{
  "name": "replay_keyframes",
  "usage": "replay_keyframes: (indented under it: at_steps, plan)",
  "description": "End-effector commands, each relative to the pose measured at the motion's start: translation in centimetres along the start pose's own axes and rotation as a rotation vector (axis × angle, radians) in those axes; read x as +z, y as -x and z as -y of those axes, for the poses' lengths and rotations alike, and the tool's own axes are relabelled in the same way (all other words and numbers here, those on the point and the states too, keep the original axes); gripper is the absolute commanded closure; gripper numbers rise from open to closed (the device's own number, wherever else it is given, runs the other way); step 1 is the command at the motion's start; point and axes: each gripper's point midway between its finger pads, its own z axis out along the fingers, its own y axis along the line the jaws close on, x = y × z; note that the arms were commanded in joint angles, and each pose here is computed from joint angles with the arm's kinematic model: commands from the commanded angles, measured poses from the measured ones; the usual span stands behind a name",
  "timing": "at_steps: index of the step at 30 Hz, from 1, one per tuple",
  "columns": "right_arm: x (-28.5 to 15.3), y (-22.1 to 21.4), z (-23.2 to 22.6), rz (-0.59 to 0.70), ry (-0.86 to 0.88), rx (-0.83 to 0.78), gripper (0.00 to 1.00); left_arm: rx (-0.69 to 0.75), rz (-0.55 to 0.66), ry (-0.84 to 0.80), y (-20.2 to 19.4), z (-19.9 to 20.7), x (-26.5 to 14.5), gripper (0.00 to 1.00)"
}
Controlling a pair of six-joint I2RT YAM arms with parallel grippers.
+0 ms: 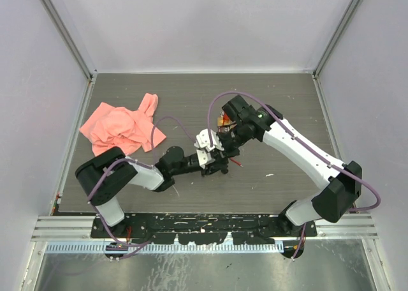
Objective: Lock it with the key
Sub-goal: Lock the lock.
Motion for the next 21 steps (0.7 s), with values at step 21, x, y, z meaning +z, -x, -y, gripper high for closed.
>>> replay_keyframes:
  at_steps: [21]
  plan:
    - [5.3, -3.2, -1.2, 0.076, 0.079, 0.145, 0.99, -0.007, -0.068, 0.157, -3.2, -2.1, -3.0, 1.0]
